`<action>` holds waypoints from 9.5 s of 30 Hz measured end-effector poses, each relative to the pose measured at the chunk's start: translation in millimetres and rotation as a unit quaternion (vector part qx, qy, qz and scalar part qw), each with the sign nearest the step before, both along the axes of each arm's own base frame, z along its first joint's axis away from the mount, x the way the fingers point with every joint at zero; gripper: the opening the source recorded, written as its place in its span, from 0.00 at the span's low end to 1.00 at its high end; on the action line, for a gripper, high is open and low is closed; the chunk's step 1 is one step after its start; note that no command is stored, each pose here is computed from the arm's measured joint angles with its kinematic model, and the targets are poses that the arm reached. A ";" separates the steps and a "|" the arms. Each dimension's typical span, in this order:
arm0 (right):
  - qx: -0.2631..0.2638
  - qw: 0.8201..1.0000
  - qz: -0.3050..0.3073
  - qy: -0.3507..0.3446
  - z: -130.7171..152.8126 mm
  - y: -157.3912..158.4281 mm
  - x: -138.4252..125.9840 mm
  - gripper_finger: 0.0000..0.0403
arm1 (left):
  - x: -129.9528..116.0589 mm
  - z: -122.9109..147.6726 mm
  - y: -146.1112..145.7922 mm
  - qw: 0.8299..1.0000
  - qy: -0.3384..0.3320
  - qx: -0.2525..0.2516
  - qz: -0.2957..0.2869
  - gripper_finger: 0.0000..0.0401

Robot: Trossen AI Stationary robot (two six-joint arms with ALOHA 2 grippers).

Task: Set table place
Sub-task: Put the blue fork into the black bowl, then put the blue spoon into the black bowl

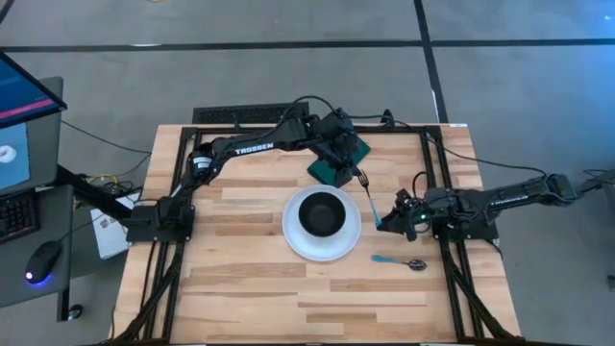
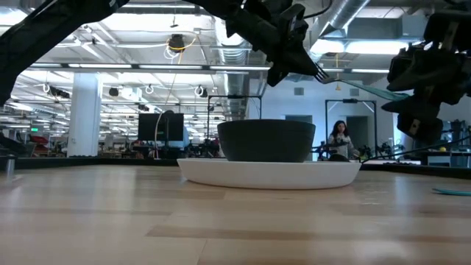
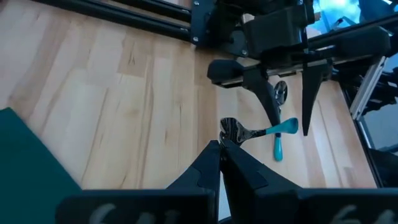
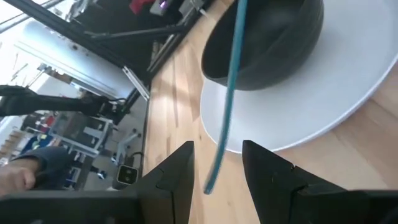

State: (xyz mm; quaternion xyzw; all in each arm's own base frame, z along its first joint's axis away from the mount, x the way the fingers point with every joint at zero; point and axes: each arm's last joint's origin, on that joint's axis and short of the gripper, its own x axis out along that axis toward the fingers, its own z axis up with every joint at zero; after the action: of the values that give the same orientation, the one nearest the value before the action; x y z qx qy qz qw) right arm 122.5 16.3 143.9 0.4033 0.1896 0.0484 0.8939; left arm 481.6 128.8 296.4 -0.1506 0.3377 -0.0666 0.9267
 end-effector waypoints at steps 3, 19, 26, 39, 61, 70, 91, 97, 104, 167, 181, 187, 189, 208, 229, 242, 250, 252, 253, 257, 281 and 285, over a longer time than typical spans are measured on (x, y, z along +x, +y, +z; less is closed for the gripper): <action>0.000 1.000 0.004 -0.011 1.9 1.1 1.2 0.37 | 0.1 0.0 -0.2 1.000 0.000 -0.001 0.000 0.00; 0.003 1.000 -0.011 -0.006 0.1 0.1 1.1 0.07 | -0.4 2.8 -0.7 1.000 -0.005 -0.004 -0.004 0.00; -0.001 1.000 -0.011 -0.005 0.1 0.1 1.0 0.07 | 1.1 3.6 -0.5 1.000 -0.011 -0.015 0.005 0.00; -0.004 1.000 -0.012 -0.010 2.1 0.1 1.5 0.07 | -1.7 5.1 6.0 0.992 -0.050 -0.067 -0.093 0.36; 0.394 0.902 -0.139 0.113 -2.3 0.9 -0.1 0.07 | -73.0 35.6 -9.0 0.944 0.235 0.229 0.041 0.48; 0.412 0.870 -0.223 0.152 -19.5 -1.8 -5.5 0.07 | -77.9 33.5 -8.6 0.934 0.257 0.247 0.001 0.48; 0.386 0.861 -0.265 0.198 -37.3 4.2 6.2 0.07 | -82.3 32.1 -6.1 0.930 0.271 0.246 -0.022 0.48; 0.388 0.860 -0.266 0.198 -42.1 5.5 13.5 0.07 | -83.9 31.5 -6.6 0.928 0.280 0.243 -0.025 0.48; 0.395 0.851 -0.275 0.208 -47.7 6.9 21.1 0.07 | -86.0 30.8 -7.2 0.926 0.290 0.239 -0.029 0.48; 0.355 0.864 -0.239 0.266 -51.0 10.6 29.9 0.52 | -94.1 28.3 -9.5 0.916 0.330 0.225 -0.043 0.48; 0.297 0.902 -0.230 0.215 -36.1 5.0 46.2 0.47 | -94.0 28.3 -9.8 0.916 0.331 0.223 -0.039 0.48; 0.287 0.902 -0.226 0.232 -38.9 7.5 46.5 0.47 | -93.9 28.2 -9.9 0.916 0.331 0.222 -0.039 0.48; 0.282 0.899 -0.229 0.243 -40.7 7.8 44.9 0.47 | -93.9 28.2 -9.9 0.916 0.331 0.222 -0.039 0.48; 0.277 0.901 -0.236 0.236 -39.8 7.2 45.4 0.47 | -93.9 28.2 -9.9 0.916 0.331 0.223 -0.039 0.48; 0.272 0.901 -0.249 0.228 -39.5 6.4 45.7 0.46 | -93.9 28.2 -9.9 0.916 0.331 0.223 -0.039 0.48; 0.274 0.904 -0.240 0.222 -35.4 9.6 49.2 0.45 | -93.9 28.2 -9.9 0.916 0.331 0.223 -0.039 0.48; 0.259 0.900 -0.249 0.248 -39.5 9.7 45.7 0.45 | -93.9 28.2 -9.9 0.916 0.331 0.223 -0.039 0.48; 0.257 0.900 -0.255 0.242 -39.0 9.2 46.1 0.45 | -93.9 28.2 -9.9 0.916 0.331 0.223 -0.039 0.48; 0.256 0.900 -0.256 0.242 -39.2 9.2 46.0 0.45 | -93.9 28.2 -9.9 0.916 0.331 0.223 -0.039 0.48; 0.256 0.900 -0.256 0.242 -39.2 9.2 46.0 0.45 | -93.9 28.2 -9.9 0.916 0.331 0.223 -0.040 0.48; 0.232 0.909 -0.270 0.215 -33.8 2.9 50.2 0.45 | -93.9 28.2 -9.9 0.916 0.331 0.224 -0.040 0.48; 0.207 0.917 -0.280 0.193 -29.2 -9.6 51.0 0.45 | -93.9 28.2 -9.8 0.916 0.331 0.223 -0.040 0.48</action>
State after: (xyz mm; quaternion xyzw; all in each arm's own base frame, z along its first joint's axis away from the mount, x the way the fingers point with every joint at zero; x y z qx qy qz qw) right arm 173.5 6.7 114.7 0.6171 0.2233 -0.2444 0.7139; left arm 387.7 119.0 324.6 0.0604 0.6366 0.0274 0.7683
